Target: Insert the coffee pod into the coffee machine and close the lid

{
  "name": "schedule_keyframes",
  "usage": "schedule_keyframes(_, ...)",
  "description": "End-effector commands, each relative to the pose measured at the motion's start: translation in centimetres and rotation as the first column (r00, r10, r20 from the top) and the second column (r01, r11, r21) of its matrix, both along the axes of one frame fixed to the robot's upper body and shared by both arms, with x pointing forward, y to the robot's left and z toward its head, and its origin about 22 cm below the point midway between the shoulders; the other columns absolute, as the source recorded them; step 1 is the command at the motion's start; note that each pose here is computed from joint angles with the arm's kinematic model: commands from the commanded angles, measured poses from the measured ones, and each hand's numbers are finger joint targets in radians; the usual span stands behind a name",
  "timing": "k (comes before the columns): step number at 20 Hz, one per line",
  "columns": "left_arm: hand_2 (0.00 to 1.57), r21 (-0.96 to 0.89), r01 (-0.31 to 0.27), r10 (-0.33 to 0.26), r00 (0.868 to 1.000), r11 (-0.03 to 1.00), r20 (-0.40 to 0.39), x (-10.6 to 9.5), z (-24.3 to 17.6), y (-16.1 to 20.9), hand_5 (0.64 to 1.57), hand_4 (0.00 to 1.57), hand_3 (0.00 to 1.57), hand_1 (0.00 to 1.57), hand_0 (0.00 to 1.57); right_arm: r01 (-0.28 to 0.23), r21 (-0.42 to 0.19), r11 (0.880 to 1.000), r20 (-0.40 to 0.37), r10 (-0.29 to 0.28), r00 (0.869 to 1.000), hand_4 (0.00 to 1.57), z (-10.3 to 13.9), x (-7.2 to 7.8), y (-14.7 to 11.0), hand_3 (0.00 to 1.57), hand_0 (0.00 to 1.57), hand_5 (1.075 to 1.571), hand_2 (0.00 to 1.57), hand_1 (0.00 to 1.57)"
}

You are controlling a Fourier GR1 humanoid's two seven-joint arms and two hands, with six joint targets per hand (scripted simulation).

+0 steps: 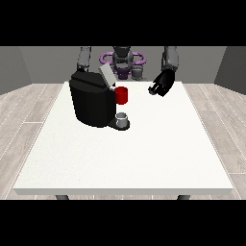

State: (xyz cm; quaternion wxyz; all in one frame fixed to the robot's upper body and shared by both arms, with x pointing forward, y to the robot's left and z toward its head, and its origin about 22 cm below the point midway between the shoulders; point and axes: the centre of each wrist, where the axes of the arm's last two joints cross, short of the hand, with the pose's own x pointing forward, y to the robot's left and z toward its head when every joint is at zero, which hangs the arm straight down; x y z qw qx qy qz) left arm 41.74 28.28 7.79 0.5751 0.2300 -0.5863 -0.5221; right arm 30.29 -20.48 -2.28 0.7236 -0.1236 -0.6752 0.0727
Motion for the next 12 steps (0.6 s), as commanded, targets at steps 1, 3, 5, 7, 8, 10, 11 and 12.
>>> schedule_keyframes(1, 1.40, 0.007, 0.069, -0.069, 0.998, 0.998, -0.004, 1.1, 2.5, -3.2, 1.571, 0.53, 1.33, 1.42, 1.42, 0.022, 0.013, 1.000, 0.001, -0.022, 1.000, 0.00, -1.2, 0.2, 0.3, 0.00, 0.00, 1.571, 0.00, 0.00)
schedule_keyframes(3, 1.40, -0.009, 0.000, 0.000, 1.000, 1.000, 0.000, 0.8, 1.5, -1.2, 1.571, 0.53, 1.33, 1.42, 1.42, -0.031, 0.003, 1.000, 0.011, 0.031, 0.999, 0.00, -0.7, -0.7, 0.6, 0.00, 0.00, 1.571, 0.00, 0.00)
schedule_keyframes(5, 1.40, -0.005, 0.065, -0.065, 0.994, 0.998, -0.086, 0.6, 0.8, -5.0, 1.571, 0.53, 1.33, 1.42, 1.42, 0.024, 0.005, 1.000, -0.082, -0.023, 0.996, 0.00, -1.1, -0.3, -0.1, 0.00, 0.00, 1.571, 0.00, 0.00)
schedule_keyframes(7, 1.40, -0.018, 0.020, -0.021, 0.999, 1.000, -0.026, 1.5, 3.1, -3.6, 1.571, 0.56, 1.34, 1.42, 1.42, -0.016, 0.054, 0.998, 0.015, 0.015, 1.000, 0.00, 0.0, 0.1, 0.9, 0.00, 0.00, 1.571, 0.00, 0.00)
schedule_keyframes(8, 1.40, 0.011, 0.074, -0.073, 0.996, 0.997, -0.058, 1.4, 3.6, -6.2, 1.571, 0.60, 1.34, 1.40, 1.40, 0.026, 0.049, 0.998, -0.049, -0.023, 0.999, 0.00, -1.2, -0.2, -1.5, 0.00, 0.00, 1.571, 0.00, 0.00)
schedule_keyframes(10, 1.37, -0.011, 0.056, -0.057, 0.998, 0.998, -0.023, 1.9, 5.2, -4.0, 1.571, 0.56, 1.35, 1.34, 1.34, -0.048, 0.064, 0.997, -0.013, 0.049, 0.999, 0.00, -0.9, -1.1, 0.7, 0.00, 0.00, 1.571, 0.00, 0.00)
schedule_keyframes(11, 1.42, -0.027, 0.090, -0.090, 0.996, 0.996, 0.018, 2.5, 7.8, -4.9, 1.571, 0.54, 1.38, 1.42, 1.42, -0.010, 0.061, 0.998, 0.041, 0.007, 0.999, 0.00, 0.2, 0.6, -0.5, 0.00, 0.00, 1.571, 0.00, 0.00)
schedule_keyframes(12, 1.40, -0.097, 0.047, -0.048, 0.999, 0.994, -0.002, 2.8, 8.3, -3.9, 1.571, 0.52, 1.38, 1.38, 1.38, -0.039, 0.052, 0.998, 0.019, 0.038, 0.999, 0.00, 0.3, 0.2, 0.3, 0.00, 0.00, 1.571, 0.00, 0.00)
